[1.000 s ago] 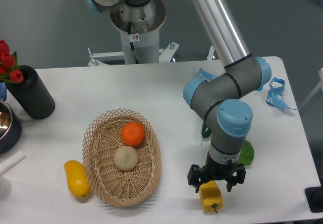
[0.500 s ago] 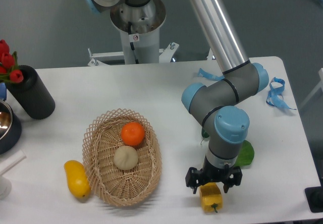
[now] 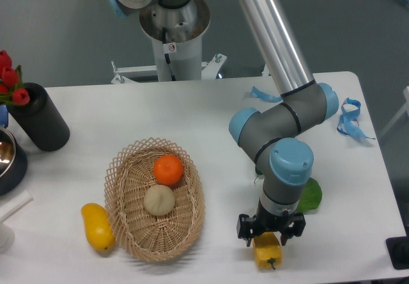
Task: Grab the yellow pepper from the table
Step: 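Lower the gripper around the pepper and close its fingers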
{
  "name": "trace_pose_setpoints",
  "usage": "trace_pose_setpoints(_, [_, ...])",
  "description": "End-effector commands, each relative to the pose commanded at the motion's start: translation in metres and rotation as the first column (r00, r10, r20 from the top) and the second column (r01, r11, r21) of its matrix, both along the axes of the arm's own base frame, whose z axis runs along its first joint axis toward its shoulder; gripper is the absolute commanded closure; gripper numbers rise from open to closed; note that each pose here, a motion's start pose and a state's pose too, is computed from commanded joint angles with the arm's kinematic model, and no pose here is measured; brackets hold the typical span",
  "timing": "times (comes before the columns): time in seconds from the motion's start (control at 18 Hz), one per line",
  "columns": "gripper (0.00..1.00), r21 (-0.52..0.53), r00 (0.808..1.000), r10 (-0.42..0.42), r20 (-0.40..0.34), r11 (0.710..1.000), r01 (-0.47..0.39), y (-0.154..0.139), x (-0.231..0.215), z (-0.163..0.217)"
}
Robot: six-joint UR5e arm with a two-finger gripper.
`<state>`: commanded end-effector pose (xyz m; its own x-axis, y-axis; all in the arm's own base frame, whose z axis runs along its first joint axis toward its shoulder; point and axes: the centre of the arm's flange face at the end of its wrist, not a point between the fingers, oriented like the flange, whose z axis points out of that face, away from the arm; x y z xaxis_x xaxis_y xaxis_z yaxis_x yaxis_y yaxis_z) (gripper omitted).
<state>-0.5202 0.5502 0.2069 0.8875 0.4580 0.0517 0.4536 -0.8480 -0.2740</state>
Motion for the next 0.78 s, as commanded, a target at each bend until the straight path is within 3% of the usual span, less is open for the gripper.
trace_pose_setpoints(0.17, [0.38, -0.005, 1.0, 0.002, -0.006, 1.0, -0.002, 0.0, -0.001, 0.0])
trace_pose_setpoints(0.39, [0.59, -0.007, 1.0, 0.003, -0.011, 1.0, -0.003, 0.0, -0.002, 0.001])
trace_pose_setpoints(0.61, [0.62, -0.008, 1.0, -0.001, -0.014, 1.0, 0.001, 0.0, -0.002, 0.003])
trace_pose_setpoints(0.78, [0.63, -0.005, 0.998, -0.034, -0.059, 0.999, 0.034, 0.0, -0.004, 0.024])
